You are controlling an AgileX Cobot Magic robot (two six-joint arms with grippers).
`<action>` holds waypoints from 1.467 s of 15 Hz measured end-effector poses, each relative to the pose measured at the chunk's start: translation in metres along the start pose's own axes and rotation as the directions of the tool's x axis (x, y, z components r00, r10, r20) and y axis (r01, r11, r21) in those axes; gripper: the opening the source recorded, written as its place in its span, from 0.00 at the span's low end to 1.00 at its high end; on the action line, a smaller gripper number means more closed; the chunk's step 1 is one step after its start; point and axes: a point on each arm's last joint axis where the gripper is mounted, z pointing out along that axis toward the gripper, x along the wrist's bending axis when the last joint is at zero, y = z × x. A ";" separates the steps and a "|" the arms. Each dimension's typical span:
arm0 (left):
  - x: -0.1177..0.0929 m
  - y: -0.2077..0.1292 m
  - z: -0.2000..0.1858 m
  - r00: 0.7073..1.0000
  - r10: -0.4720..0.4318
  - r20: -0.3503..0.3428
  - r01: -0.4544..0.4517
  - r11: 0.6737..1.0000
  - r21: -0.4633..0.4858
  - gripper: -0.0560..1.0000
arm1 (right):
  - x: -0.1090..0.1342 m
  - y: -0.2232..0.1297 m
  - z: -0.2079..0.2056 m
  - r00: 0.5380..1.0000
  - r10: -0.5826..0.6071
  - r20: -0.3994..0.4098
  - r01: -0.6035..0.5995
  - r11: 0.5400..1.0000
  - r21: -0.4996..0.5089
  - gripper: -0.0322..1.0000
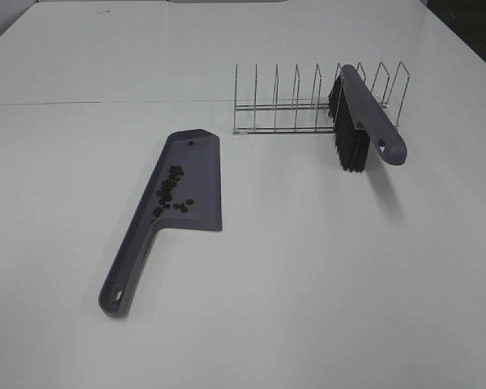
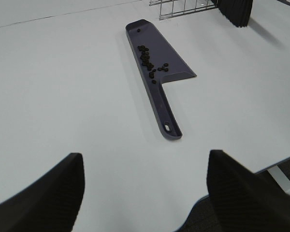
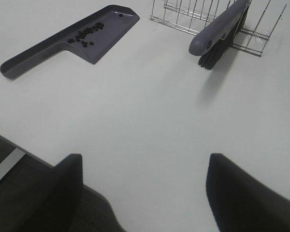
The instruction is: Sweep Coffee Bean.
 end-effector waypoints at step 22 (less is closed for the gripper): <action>-0.004 -0.007 -0.012 0.990 -0.052 -0.134 0.037 0.993 -0.116 0.69 | 0.004 -0.004 -0.007 0.949 0.167 0.266 -0.150 0.985 -0.082 0.65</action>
